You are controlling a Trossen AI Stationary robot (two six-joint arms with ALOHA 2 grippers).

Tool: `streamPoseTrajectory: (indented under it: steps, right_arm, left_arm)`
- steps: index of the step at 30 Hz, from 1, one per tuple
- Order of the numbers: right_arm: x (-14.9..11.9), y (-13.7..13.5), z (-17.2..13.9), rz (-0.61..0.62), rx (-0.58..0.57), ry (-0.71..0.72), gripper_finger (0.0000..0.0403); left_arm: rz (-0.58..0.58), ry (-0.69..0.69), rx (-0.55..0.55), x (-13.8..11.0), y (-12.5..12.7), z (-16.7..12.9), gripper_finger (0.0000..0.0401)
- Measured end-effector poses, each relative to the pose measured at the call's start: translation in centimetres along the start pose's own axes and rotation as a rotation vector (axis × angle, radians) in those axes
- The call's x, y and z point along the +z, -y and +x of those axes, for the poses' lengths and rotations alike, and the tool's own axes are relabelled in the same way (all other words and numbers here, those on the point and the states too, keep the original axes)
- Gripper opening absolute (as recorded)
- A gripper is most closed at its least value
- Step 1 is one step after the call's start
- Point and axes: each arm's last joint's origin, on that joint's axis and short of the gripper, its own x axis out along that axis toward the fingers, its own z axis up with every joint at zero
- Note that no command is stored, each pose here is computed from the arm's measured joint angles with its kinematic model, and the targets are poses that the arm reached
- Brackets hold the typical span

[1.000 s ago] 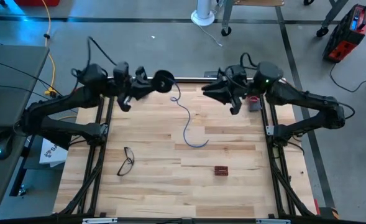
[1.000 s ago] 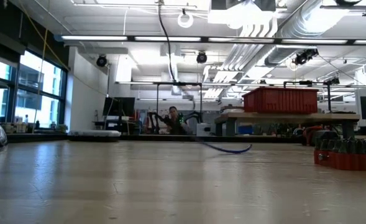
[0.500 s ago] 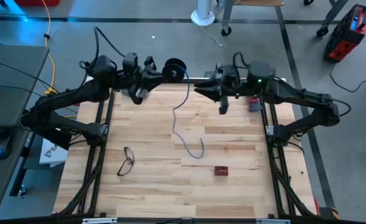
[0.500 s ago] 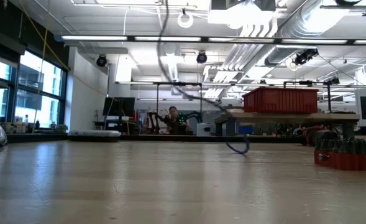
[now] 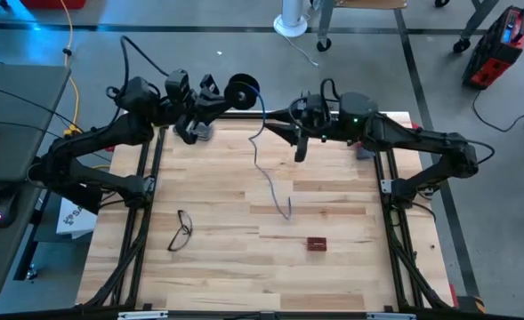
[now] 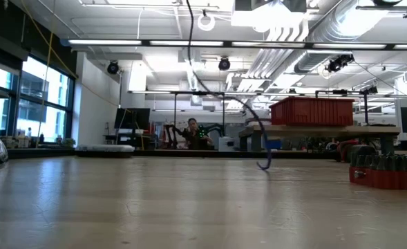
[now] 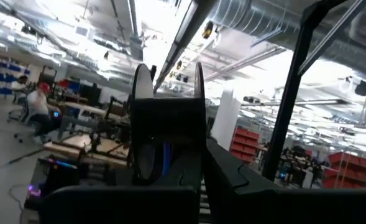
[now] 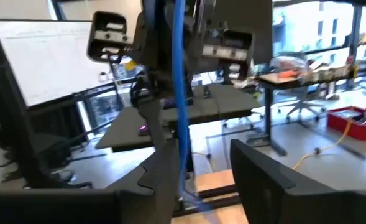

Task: Coil cords
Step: Coil the blue wire onto the spool

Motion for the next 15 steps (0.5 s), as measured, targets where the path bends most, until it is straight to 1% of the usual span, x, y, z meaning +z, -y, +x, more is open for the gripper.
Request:
streamPoseTrajectory:
  steps: [3, 7, 12, 15]
  right_arm:
    - [0.0, 0.1, 0.0, -0.039, -0.034, 0.001, 0.0157]
    - [0.7, 0.0, -0.8, -0.057, -0.029, 0.023, 0.0156]
    - [1.8, -0.2, -2.0, -0.057, -0.014, 0.06, 0.0154]
    - [1.9, -0.2, -2.0, -0.031, -0.024, 0.072, 0.0154]
  left_arm:
    - [-0.013, -0.033, 0.015, -0.2, 0.0, -0.1, 0.0]
    - [-0.02, -0.125, 0.033, -0.5, 0.2, -0.9, 0.0]
    - [0.009, -0.164, 0.055, -0.1, 0.8, -2.0, 0.0]
    - [0.024, -0.208, 0.066, -0.6, 0.7, -1.9, 0.0]
